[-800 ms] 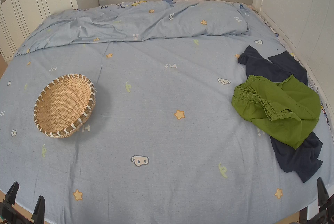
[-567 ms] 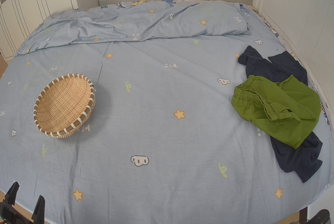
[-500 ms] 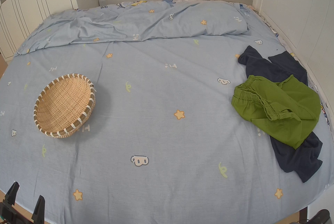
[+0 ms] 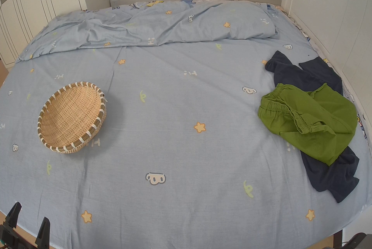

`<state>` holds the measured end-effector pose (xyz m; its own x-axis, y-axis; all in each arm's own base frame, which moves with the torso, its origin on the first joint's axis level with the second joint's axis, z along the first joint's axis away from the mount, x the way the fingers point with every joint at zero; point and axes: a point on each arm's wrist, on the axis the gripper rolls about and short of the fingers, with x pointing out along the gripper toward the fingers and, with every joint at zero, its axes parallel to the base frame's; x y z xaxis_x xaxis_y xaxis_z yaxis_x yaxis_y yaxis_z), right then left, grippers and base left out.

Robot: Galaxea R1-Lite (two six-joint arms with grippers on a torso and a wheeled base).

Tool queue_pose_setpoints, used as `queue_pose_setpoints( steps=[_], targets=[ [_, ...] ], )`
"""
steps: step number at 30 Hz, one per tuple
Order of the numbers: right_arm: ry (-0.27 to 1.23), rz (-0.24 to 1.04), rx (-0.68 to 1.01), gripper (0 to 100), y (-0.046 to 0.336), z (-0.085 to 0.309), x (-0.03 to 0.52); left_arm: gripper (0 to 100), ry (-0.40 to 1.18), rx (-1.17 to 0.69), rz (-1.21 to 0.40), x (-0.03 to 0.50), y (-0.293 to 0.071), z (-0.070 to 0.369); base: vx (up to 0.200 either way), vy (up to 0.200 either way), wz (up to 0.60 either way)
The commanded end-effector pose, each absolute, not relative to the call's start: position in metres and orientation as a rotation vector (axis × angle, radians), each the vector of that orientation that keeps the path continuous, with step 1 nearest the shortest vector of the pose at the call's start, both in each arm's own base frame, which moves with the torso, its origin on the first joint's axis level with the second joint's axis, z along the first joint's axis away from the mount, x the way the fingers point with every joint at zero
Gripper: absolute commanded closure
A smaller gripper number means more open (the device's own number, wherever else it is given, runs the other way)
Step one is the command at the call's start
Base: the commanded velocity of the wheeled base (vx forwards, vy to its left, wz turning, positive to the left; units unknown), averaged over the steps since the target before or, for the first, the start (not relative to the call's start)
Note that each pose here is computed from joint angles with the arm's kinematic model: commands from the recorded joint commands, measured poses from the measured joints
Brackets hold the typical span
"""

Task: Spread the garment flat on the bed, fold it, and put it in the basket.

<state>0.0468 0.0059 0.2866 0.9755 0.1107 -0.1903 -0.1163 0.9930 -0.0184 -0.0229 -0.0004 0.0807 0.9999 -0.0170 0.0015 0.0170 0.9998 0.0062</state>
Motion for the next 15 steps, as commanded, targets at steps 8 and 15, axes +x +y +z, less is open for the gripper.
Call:
queue_pose_setpoints(
  steps=[8,15],
  targets=[
    [0.839,0.153,-0.162,0,0.056,0.293,0.322,0,0.0,0.006,-0.017,-0.023,0.0,0.075,0.0,0.0,0.0],
    [0.831,0.165,-0.182,0,0.072,0.259,0.353,0,0.0,0.006,-0.017,-0.023,0.0,0.075,0.0,0.0,0.0]
  ],
)
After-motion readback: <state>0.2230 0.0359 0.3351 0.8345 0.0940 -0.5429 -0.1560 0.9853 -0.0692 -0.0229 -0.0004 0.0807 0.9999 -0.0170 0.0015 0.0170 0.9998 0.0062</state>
